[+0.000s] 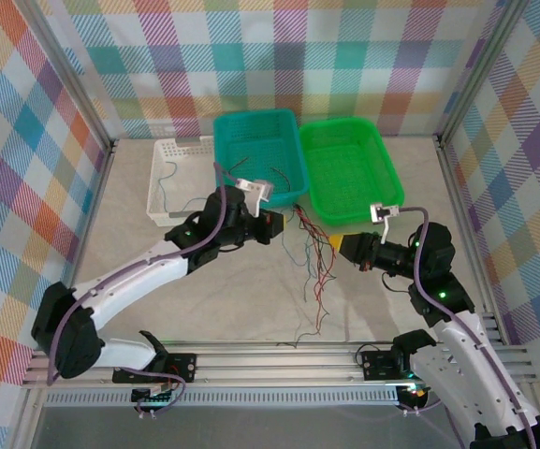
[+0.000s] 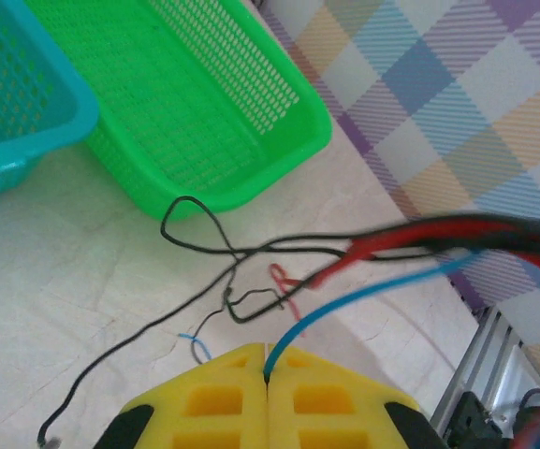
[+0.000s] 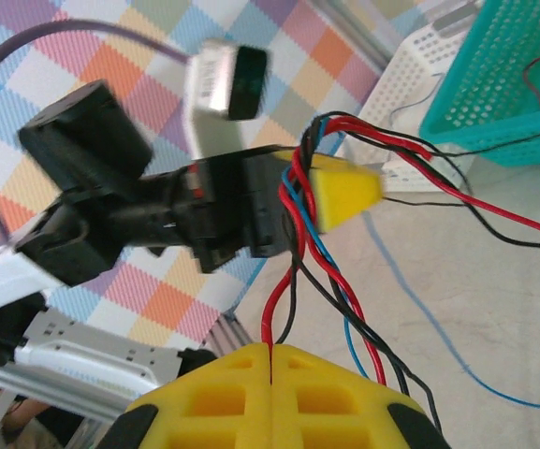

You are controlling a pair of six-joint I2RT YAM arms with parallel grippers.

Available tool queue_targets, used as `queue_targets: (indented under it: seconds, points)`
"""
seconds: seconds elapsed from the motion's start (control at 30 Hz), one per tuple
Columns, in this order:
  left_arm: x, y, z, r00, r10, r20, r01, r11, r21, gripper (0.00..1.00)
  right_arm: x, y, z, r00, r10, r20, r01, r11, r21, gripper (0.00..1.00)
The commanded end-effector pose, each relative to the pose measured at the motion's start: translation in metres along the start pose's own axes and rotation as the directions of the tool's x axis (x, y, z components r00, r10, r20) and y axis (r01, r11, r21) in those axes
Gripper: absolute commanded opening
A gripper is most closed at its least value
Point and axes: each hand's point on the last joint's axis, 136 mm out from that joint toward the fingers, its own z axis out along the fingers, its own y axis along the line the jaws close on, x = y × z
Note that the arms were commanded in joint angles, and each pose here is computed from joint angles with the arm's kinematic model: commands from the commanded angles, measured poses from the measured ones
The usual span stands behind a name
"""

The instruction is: Untangle the cables

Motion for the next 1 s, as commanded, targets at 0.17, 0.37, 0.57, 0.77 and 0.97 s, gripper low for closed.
queue_targets:
  seconds: [0.17, 0.37, 0.57, 0.77, 0.97]
  points:
    - [-0.012, -0.003, -0.055, 0.995, -0.08, 0.059, 0.083, 0.995, -0.056, 0.0, -0.003, -0.053, -0.006, 0.994, 0.052, 0.099, -0.076, 0.965, 0.25, 0.0]
    - [-0.026, 0.009, -0.102, 0.986, -0.127, 0.111, 0.139, 0.984, -0.107, 0.0, 0.006, -0.088, -0.01, 0.988, 0.102, 0.115, -0.139, 0.914, 0.382, 0.0]
    - [-0.057, 0.015, -0.158, 0.966, -0.146, 0.213, 0.173, 0.978, -0.118, 0.0, 0.015, -0.118, -0.018, 0.981, 0.14, 0.133, -0.188, 0.847, 0.497, 0.0]
    - [-0.083, 0.03, -0.196, 0.949, -0.127, 0.289, 0.19, 0.961, -0.2, 0.0, 0.019, -0.133, -0.021, 0.975, 0.17, 0.14, -0.219, 0.812, 0.541, 0.0]
    - [-0.119, 0.04, -0.231, 0.897, -0.116, 0.426, 0.256, 0.922, -0.289, 0.0, 0.017, -0.143, -0.029, 0.972, 0.164, 0.168, -0.232, 0.776, 0.587, 0.0]
